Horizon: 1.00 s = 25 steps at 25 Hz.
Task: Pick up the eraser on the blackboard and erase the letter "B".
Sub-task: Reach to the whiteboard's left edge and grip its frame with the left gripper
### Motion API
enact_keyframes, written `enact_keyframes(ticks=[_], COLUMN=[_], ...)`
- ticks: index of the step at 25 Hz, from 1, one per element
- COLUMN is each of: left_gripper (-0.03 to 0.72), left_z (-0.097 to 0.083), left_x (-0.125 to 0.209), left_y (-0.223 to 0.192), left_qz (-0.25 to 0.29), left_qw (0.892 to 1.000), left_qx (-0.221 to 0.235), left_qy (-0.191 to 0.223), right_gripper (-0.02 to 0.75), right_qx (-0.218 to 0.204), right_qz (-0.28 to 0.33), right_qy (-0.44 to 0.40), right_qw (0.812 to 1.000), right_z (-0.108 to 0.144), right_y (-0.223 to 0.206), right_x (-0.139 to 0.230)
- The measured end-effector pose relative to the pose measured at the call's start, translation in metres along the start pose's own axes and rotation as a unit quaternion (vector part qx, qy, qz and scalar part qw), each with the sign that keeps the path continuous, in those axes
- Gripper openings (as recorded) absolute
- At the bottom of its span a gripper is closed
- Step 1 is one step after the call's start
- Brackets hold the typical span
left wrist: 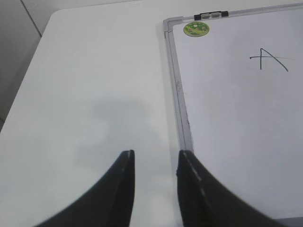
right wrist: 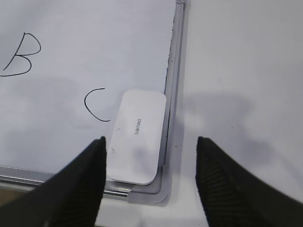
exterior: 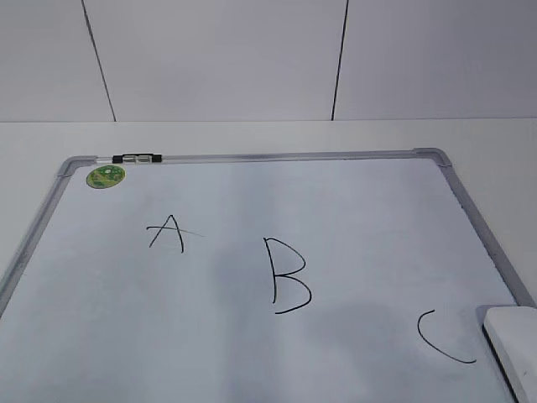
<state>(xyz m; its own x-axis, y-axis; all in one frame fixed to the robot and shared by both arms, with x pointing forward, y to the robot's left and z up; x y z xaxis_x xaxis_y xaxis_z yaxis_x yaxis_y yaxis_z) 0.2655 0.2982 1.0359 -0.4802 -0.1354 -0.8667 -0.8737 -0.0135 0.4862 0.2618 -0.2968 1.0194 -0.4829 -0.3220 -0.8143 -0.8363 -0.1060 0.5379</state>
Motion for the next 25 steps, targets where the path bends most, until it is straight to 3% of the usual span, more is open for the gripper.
enact_keyframes(ticks=[20, 25], left_gripper=[0.239, 0.239], left_z=[0.000, 0.011], left_x=[0.000, -0.002], left_y=[0.000, 0.001], left_qz=[0.000, -0.006], left_qw=[1.000, 0.999], left_qx=[0.000, -0.041], left_qy=[0.000, -0.021], right_gripper=[0.449, 0.449], right_qx=[0.000, -0.006], right_qz=[0.002, 0.025], right_qy=[-0.020, -0.032], right_qw=[1.000, 0.999], right_z=[0.000, -0.002], right_y=[-0.001, -0.004], right_x=[0.000, -0.009])
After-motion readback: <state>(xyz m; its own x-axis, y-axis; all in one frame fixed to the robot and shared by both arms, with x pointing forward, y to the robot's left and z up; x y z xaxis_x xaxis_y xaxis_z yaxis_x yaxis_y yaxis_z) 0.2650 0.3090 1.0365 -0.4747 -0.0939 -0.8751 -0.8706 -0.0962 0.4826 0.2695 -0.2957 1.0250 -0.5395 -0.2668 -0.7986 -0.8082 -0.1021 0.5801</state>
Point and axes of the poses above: a point on each arm's last joint axis where the gripper is mounted, y pointing back along that axis away from the gripper, z along the wrist's bending axis when the last joint is at zero, x = y × z, the point moved 4 cm from there along -y, pointing out along that axis toward the gripper, and after that the axes turned 11 degrees about y, right-handed, at the moved point
